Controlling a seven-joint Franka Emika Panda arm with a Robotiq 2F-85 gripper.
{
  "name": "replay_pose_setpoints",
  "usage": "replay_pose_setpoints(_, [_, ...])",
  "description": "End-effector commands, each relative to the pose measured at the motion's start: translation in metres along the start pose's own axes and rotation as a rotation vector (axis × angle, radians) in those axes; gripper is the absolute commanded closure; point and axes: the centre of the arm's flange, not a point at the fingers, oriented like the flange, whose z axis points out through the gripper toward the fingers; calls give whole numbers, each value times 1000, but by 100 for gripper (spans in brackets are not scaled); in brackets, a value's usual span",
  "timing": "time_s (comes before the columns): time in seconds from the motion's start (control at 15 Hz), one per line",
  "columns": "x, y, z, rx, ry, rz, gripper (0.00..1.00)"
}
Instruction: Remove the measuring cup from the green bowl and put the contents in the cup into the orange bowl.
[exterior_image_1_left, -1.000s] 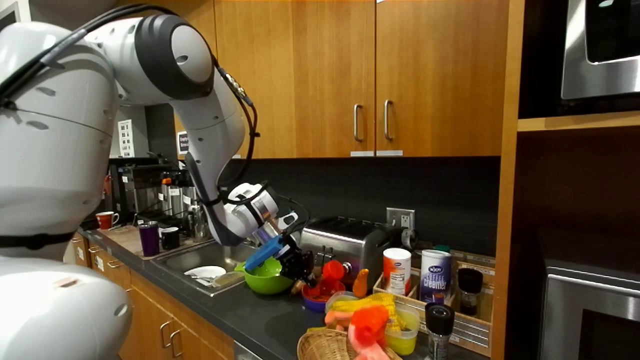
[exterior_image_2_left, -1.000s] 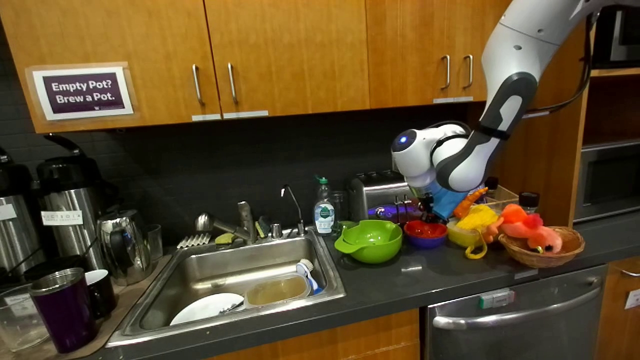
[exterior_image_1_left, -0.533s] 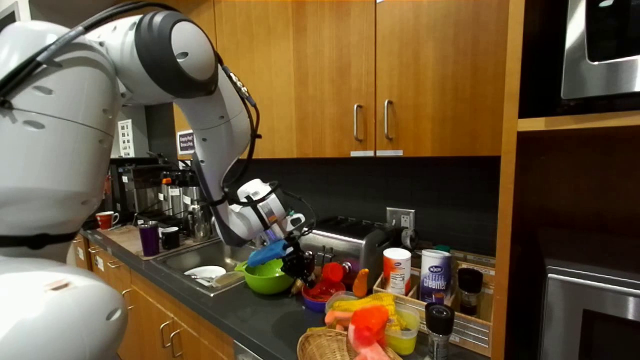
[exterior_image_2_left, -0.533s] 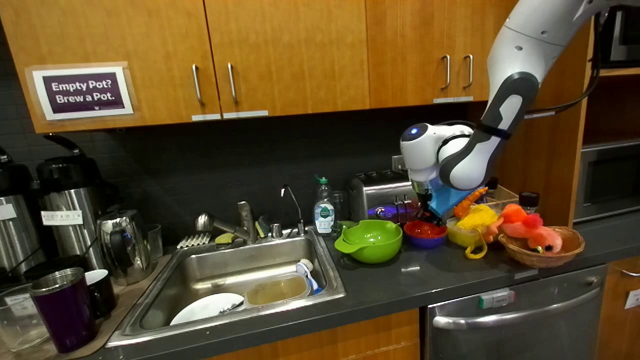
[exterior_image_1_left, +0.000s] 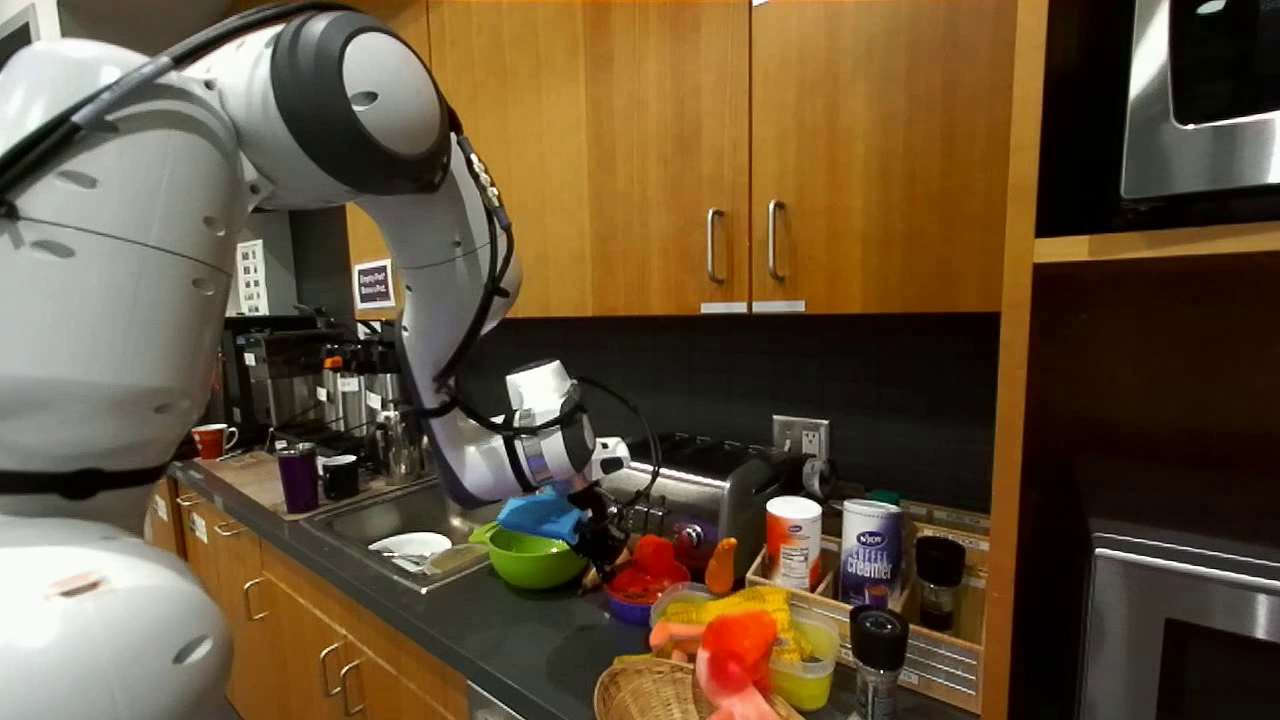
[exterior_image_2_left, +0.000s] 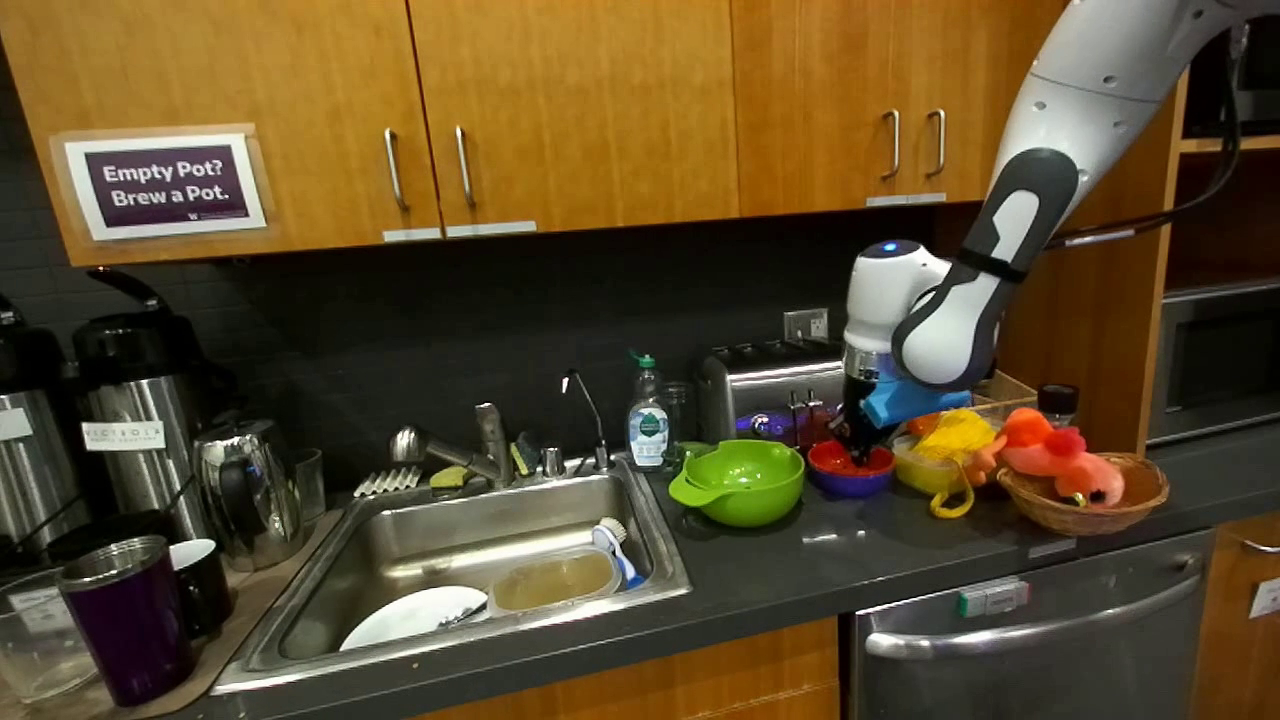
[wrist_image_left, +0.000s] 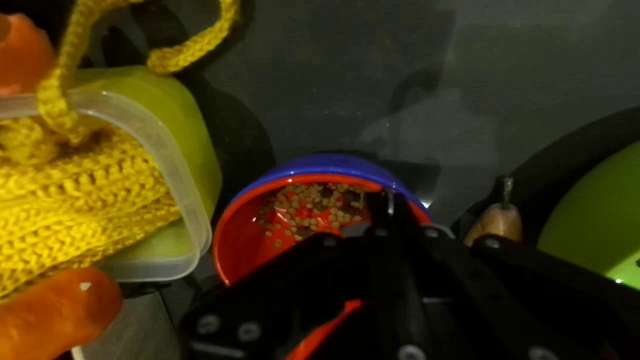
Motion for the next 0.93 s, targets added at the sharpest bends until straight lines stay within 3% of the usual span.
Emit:
replay_pose_setpoints(0.0, [-7,8,-14,124,2,16,99])
replay_pose_setpoints(0.27, [-12,1,-20,268,5,15,99])
replay_pose_setpoints(0.6, [-11,-3,-32,338,20,24,98])
replay_pose_setpoints(0.67, [-10,0,-33,342,24,31,80])
replay_pose_setpoints(0.73, [-9,2,-36,352,31,38,69])
replay_pose_setpoints(0.87, [0,-11,-22,336,28,44,58])
